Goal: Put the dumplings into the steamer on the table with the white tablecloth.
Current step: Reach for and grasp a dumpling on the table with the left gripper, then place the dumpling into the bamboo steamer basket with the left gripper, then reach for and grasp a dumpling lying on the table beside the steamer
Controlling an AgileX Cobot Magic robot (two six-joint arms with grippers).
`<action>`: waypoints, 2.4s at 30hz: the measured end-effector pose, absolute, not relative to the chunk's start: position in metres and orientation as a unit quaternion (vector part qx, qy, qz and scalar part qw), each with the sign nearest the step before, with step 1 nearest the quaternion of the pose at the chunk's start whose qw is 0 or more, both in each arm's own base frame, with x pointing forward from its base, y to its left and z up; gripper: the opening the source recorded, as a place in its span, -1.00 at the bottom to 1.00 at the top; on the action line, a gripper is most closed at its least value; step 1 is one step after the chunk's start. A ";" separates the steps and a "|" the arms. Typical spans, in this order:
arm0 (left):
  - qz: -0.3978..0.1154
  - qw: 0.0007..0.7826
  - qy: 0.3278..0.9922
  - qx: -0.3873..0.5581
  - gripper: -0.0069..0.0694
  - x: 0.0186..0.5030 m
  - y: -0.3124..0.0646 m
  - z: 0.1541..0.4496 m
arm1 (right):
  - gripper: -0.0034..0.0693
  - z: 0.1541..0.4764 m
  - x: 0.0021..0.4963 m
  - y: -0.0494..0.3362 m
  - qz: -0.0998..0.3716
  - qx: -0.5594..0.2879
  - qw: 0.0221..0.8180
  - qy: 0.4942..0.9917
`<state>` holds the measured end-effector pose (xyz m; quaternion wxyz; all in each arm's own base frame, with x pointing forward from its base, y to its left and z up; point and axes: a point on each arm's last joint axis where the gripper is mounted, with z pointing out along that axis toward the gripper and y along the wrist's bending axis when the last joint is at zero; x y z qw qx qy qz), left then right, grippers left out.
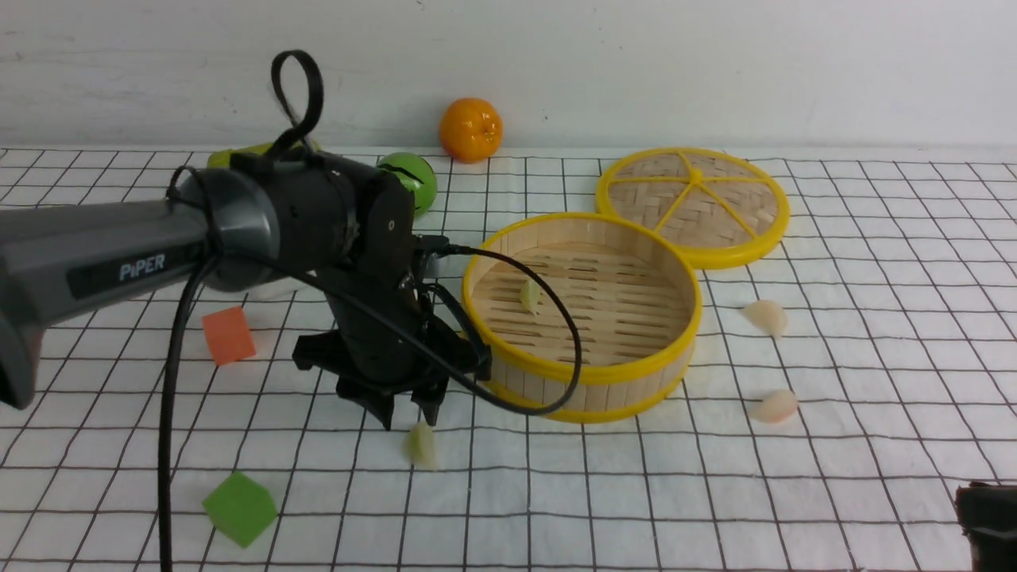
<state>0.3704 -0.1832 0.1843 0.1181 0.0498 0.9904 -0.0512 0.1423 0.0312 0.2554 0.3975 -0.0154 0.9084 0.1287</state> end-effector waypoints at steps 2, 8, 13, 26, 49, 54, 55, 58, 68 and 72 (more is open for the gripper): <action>-0.048 0.111 0.991 0.050 0.03 0.372 -0.184 0.175 | -0.79 0.255 0.142 0.031 0.129 -0.015 0.398 0.908; -0.046 0.104 0.992 0.058 -0.22 0.373 -0.185 0.167 | -0.79 0.255 0.142 0.031 0.129 -0.015 0.398 0.908; -0.045 0.100 0.991 0.073 -0.29 0.373 -0.185 0.170 | -0.78 0.255 0.142 0.031 0.129 -0.015 0.398 0.908; -0.157 0.269 0.945 0.097 -0.40 0.390 -0.203 0.318 | -0.75 0.255 0.142 0.031 0.129 -0.015 0.398 0.908; -0.072 0.294 0.935 0.183 -0.40 0.466 -0.295 0.203 | -0.68 0.256 0.142 0.032 0.139 -0.008 0.398 0.907; -0.078 0.303 0.932 0.183 -0.21 0.467 -0.296 0.204 | -0.68 0.256 0.142 0.032 0.139 -0.008 0.398 0.907; -0.078 0.303 0.932 0.183 -0.16 0.467 -0.296 0.205 | -0.68 0.256 0.142 0.032 0.139 -0.008 0.398 0.907; -0.080 0.293 0.935 0.180 0.00 0.463 -0.294 0.213 | -0.67 0.256 0.143 0.032 0.134 -0.013 0.400 0.907; -0.085 0.341 0.917 0.191 -0.15 0.411 -0.258 0.358 | -0.36 0.263 0.153 0.035 0.135 -0.025 0.366 0.921; -0.093 0.399 0.888 0.207 -0.44 0.356 -0.222 0.450 | -0.05 0.270 0.189 0.040 0.135 -0.028 0.326 0.935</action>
